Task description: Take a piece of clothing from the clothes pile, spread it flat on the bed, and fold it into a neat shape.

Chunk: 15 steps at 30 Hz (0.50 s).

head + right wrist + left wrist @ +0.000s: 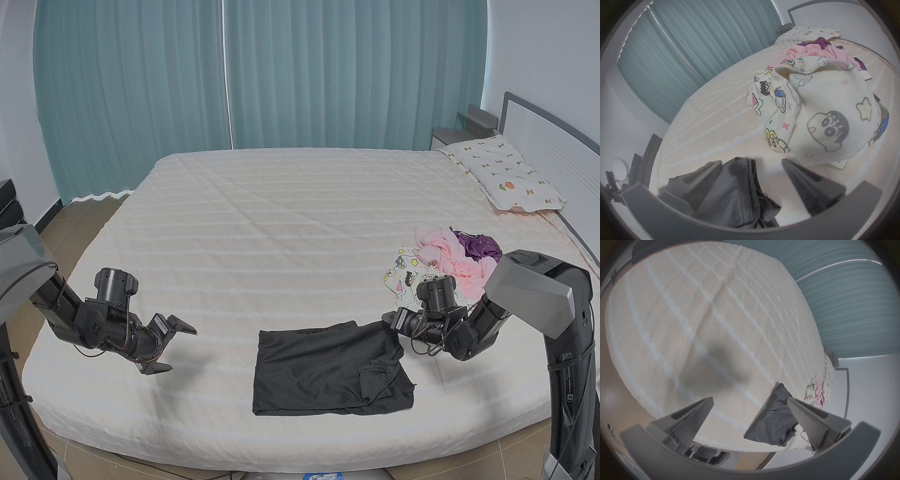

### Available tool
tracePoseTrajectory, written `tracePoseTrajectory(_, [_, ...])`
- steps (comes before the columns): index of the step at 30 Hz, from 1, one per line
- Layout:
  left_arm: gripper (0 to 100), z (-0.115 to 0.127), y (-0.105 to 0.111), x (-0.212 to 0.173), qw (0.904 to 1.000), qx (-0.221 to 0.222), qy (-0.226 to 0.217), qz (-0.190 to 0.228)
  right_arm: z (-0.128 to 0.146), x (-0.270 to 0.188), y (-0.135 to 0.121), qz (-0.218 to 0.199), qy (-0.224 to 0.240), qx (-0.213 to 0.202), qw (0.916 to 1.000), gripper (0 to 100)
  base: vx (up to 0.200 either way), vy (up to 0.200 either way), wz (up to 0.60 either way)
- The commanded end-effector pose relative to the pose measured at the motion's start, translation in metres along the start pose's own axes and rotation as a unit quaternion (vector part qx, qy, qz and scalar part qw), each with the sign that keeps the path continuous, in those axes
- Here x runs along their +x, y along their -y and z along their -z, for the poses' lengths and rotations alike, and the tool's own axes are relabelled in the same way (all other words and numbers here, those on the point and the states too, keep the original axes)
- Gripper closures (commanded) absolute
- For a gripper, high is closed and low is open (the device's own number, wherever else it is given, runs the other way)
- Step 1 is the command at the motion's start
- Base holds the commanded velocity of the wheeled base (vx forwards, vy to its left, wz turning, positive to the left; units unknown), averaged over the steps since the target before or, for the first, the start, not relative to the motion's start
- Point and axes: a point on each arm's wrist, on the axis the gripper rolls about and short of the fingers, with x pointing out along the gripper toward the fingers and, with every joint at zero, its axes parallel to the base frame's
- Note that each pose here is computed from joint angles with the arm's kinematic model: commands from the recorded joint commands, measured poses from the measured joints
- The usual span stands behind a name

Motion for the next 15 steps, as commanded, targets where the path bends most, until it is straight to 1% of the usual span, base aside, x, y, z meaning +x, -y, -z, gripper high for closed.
tracePoseTrajectory(1, [0,0.000,-0.001,0.001,1.0000,0.000,-0.001,-0.001,-0.002,-0.038,-0.015,-0.024,-0.006,-0.009,0.9997,0,0.000,0.000,0.00])
tracePoseTrajectory(2, [0,0.000,-0.001,0.001,1.0000,0.000,-0.002,-0.002,0.002,-0.044,-0.019,-0.033,-0.014,-0.015,0.9992,0,0.000,0.000,0.00])
tracePoseTrajectory(3, [0,0.000,-0.001,0.001,1.0000,0.000,-0.002,-0.002,0.002,-0.044,-0.019,-0.033,-0.014,-0.015,0.9992,0,0.000,0.000,0.00])
tracePoseTrajectory(4, [0,0.000,-0.001,0.001,1.0000,0.000,-0.002,-0.002,0.011,-0.052,-0.025,-0.054,-0.028,-0.028,0.9977,0,0.000,0.000,0.00])
tracePoseTrajectory(5, [0,0.000,-0.001,0.001,1.0000,0.000,-0.002,-0.002,0.011,-0.052,-0.025,-0.054,-0.028,-0.028,0.9977,0,0.000,0.000,0.00])
tracePoseTrajectory(6, [0,0.000,-0.001,0.001,1.0000,0.000,-0.002,-0.002,0.021,-0.059,-0.033,-0.085,-0.045,-0.042,0.9945,0,0.000,0.000,0.00])
tracePoseTrajectory(8, [0,0.000,-0.001,0.001,1.0000,0.000,-0.002,-0.002,0.030,-0.059,-0.039,-0.099,-0.057,-0.057,0.9918,0,0.000,0.000,0.00])
tracePoseTrajectory(9, [0,0.000,-0.001,0.001,1.0000,0.000,-0.002,-0.002,0.034,-0.058,-0.042,-0.104,-0.063,-0.070,0.9901,0,0.000,0.000,0.00])
tracePoseTrajectory(10, [0,0.000,-0.001,0.001,1.0000,0.000,-0.002,-0.002,0.034,-0.058,-0.042,-0.104,-0.063,-0.073,0.9899,0,0.000,0.000,0.00])
tracePoseTrajectory(11, [0,0.001,-0.001,0.001,1.0000,0.000,-0.001,-0.002,0.044,-0.053,-0.043,-0.108,-0.074,-0.105,0.9859,0,0.000,0.000,0.00])
tracePoseTrajectory(15, [0,0.001,-0.001,0.002,1.0000,0.000,-0.002,-0.003,0.057,-0.044,-0.040,-0.107,-0.087,-0.155,0.9781,0,0.000,0.000,0.00])
